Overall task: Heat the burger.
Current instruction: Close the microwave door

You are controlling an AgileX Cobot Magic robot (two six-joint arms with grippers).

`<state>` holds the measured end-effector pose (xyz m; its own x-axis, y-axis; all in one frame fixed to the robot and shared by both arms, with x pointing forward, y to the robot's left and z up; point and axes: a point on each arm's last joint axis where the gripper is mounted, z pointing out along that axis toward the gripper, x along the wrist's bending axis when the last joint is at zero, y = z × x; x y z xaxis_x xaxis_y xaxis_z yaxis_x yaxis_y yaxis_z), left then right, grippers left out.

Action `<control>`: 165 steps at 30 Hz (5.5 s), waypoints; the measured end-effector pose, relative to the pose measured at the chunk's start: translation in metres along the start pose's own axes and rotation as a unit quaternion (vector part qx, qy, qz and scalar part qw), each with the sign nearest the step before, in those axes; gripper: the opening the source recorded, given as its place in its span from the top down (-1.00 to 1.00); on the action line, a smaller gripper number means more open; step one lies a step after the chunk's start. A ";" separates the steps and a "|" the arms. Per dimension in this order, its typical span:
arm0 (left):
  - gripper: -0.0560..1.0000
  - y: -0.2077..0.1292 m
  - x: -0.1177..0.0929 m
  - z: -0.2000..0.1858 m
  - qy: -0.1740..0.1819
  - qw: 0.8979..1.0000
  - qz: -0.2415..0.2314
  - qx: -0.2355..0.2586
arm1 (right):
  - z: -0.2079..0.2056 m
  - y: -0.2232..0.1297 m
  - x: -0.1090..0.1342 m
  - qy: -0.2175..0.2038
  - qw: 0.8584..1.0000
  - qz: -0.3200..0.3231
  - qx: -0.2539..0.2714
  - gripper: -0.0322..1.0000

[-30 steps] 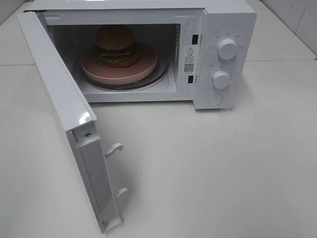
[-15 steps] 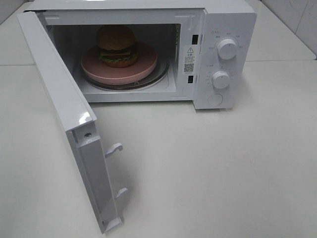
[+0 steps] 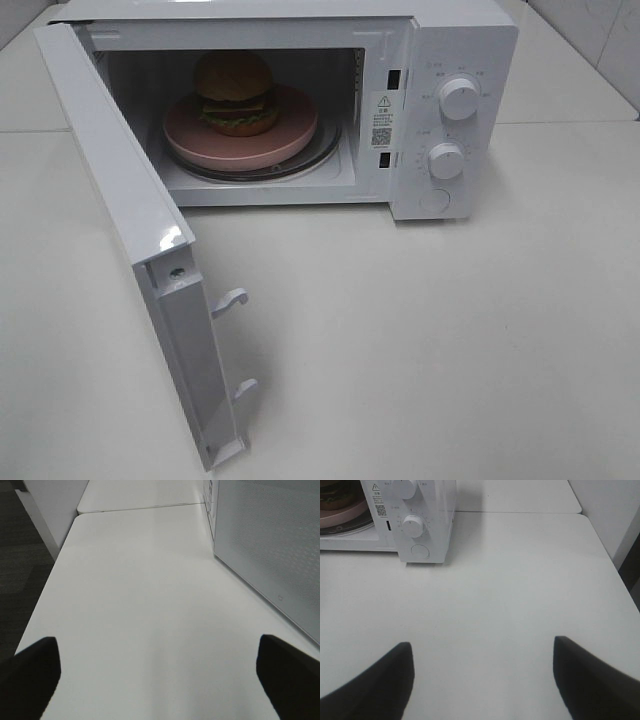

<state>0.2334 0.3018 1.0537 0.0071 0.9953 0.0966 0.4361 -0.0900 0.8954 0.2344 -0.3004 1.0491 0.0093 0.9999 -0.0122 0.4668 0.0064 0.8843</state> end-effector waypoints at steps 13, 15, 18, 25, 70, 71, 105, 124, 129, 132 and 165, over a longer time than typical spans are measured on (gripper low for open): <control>-0.98 0.048 0.005 0.019 0.007 0.998 0.001 -0.069 | 0.000 0.000 0.000 0.000 1.000 0.000 0.000 -0.54; -0.98 0.057 0.005 0.027 0.006 0.997 -0.002 -0.083 | 0.000 0.000 0.000 0.000 1.000 0.000 0.000 -0.54; -0.95 0.069 0.006 0.043 0.006 0.996 -0.002 -0.084 | 0.000 0.000 0.000 0.000 1.000 0.000 0.000 -0.54; -0.41 0.086 0.008 0.075 0.009 0.995 0.027 -0.091 | 0.000 0.000 0.000 0.000 1.000 0.000 0.000 -0.54; 0.89 0.015 -0.031 0.236 -0.159 0.973 -0.028 -0.167 | 0.000 0.000 0.000 0.000 1.000 0.000 0.000 -0.54; 0.89 0.013 -0.031 0.239 -0.163 0.972 -0.032 -0.168 | 0.000 0.000 0.000 0.000 1.000 0.000 0.000 -0.54; 0.89 -0.002 -0.065 0.287 -0.271 0.949 0.019 -0.162 | 0.000 0.000 0.000 0.000 1.000 0.000 0.000 -0.54; 0.89 -0.001 -0.078 0.286 -0.267 0.949 0.023 -0.167 | 0.000 0.000 0.000 0.000 1.000 0.000 0.000 -0.54; 0.89 0.003 -0.084 0.287 -0.266 0.947 0.028 -0.178 | 0.000 0.000 0.000 0.000 1.000 0.000 0.000 -0.54; 0.89 0.005 -0.084 0.287 -0.265 0.947 0.027 -0.181 | 0.000 0.000 0.000 0.000 1.000 0.000 0.000 -0.54; 0.89 0.021 -0.111 0.309 -0.251 0.946 0.027 -0.204 | 0.000 0.000 0.000 0.000 1.000 0.000 0.000 -0.54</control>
<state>0.5196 0.2005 0.9270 0.4909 0.8710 0.0193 0.0398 -0.0446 0.9982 0.2344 -0.3004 1.0491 0.0093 0.9999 -0.0122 0.4668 0.0064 0.8843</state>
